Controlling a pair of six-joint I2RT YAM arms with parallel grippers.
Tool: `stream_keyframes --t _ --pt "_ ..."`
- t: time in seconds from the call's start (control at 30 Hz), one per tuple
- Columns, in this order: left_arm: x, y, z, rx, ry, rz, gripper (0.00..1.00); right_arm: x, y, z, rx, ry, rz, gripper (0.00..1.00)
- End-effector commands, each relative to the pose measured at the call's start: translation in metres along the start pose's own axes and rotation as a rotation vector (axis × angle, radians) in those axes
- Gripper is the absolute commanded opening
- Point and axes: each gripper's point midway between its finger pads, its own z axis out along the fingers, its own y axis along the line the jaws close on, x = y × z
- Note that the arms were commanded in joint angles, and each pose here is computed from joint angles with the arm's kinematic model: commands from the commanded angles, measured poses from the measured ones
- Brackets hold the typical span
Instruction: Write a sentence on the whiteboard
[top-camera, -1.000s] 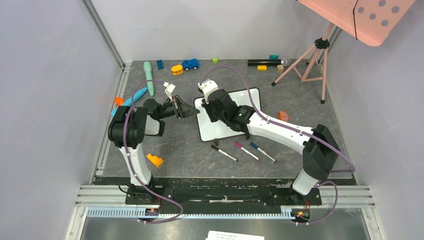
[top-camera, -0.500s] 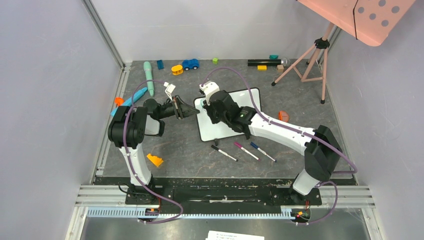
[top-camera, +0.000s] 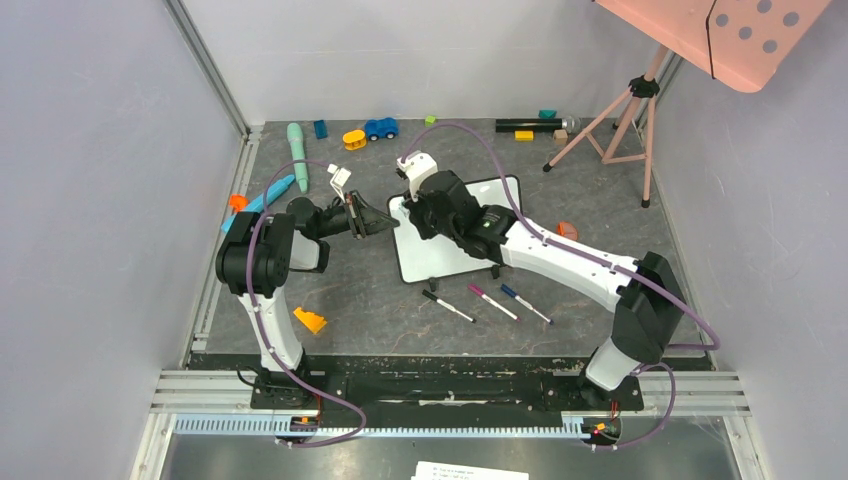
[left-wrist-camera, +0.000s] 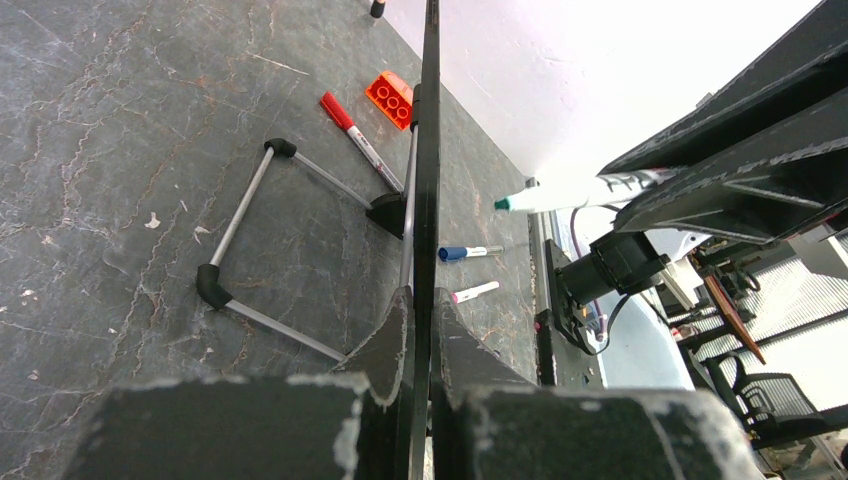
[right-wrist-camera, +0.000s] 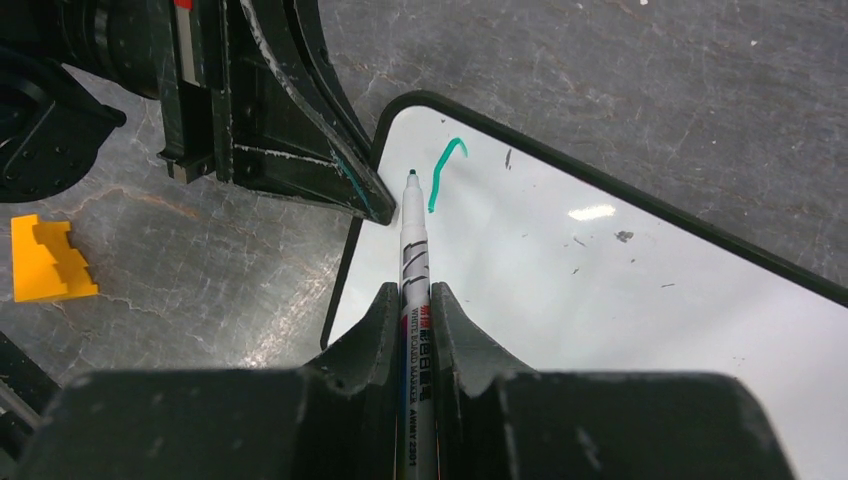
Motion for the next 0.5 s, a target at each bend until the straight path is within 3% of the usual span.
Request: stream_keyframes --t 0.0,0.47 --pt "-0.01 -0.014 0.001 0.041 -0.007 0.132 0.02 -0.039 -0.009 -0.012 0.026 -0.093 0.007 0.0" --pt "-0.01 -0.014 0.001 0.04 -0.008 0.132 0.02 -0.038 -0.016 0.003 0.066 -0.078 -0.004 0.0"
